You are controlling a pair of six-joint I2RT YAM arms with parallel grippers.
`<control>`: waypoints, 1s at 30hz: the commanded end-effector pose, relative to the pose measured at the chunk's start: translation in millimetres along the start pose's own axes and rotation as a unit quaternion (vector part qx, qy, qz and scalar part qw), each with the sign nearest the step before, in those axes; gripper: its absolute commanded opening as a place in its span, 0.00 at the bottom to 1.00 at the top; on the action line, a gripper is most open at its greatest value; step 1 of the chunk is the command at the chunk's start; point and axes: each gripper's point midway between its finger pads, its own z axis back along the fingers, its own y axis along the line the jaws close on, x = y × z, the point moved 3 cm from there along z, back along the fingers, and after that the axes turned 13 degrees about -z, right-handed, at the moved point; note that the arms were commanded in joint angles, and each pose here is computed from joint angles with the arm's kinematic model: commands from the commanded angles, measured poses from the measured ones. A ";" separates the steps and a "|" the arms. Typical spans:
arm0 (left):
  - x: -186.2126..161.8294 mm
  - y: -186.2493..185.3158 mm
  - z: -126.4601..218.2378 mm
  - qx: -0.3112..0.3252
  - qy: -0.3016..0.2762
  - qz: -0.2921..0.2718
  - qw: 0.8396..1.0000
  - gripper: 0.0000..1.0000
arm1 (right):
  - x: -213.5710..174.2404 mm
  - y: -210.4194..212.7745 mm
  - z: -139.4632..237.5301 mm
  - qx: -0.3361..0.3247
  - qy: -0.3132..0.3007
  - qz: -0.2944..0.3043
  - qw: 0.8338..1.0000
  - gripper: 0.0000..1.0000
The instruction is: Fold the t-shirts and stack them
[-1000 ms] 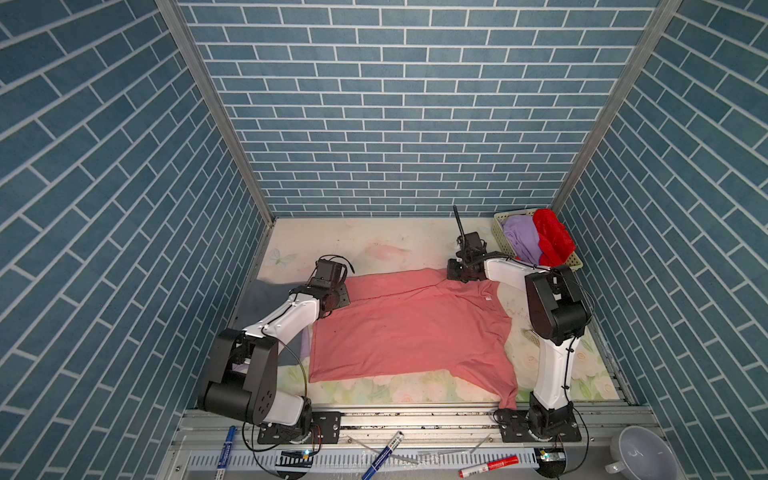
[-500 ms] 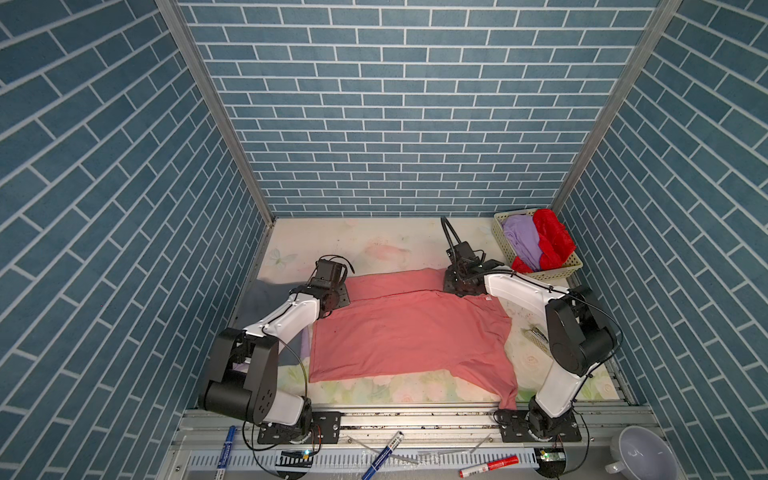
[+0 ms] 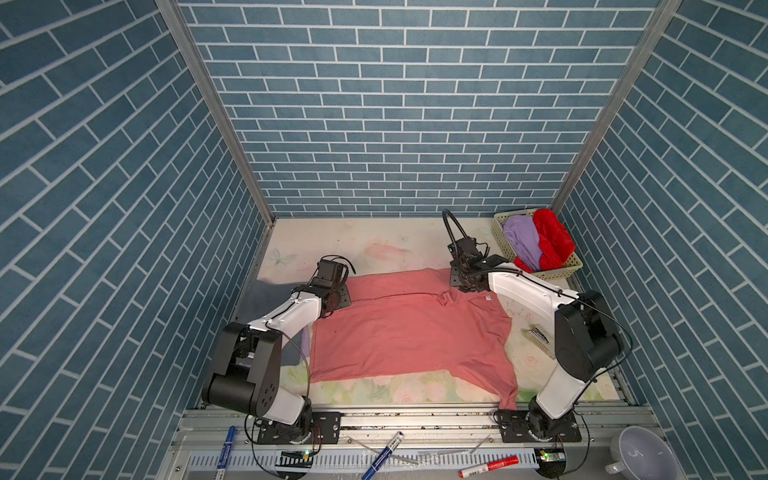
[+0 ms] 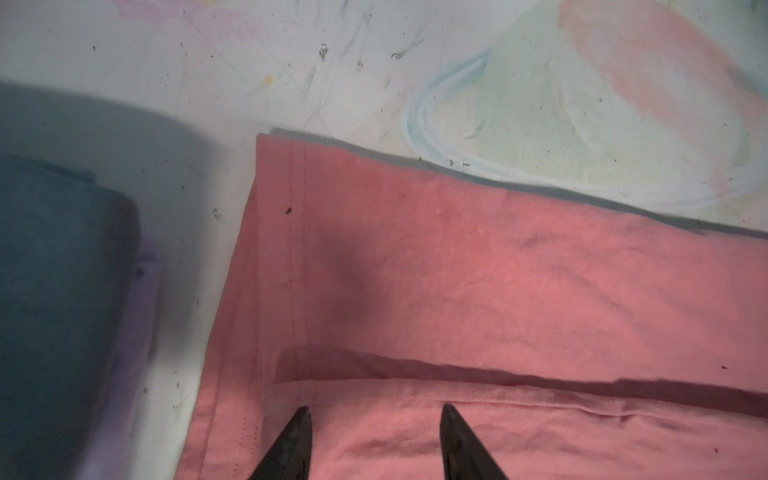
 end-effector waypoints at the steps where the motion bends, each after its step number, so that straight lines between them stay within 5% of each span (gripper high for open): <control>1: 4.4 -1.2 4.9 -0.001 -0.009 -0.001 1.000 0.52 | 20.3 -3.6 -21.4 -0.001 0.001 0.012 1.000 0.48; 19: 5.5 -1.0 2.6 0.003 -0.005 -0.003 1.000 0.52 | 15.7 0.9 -82.6 0.035 0.053 0.037 0.997 0.43; 24: 6.5 -0.5 3.9 0.004 -0.006 -0.005 1.000 0.52 | 15.3 -7.5 -78.7 0.017 0.050 0.034 0.998 0.13; 30: 6.3 -1.9 2.0 0.000 -0.005 -0.005 1.000 0.52 | 21.2 -15.8 -46.1 0.028 0.023 0.018 0.999 0.06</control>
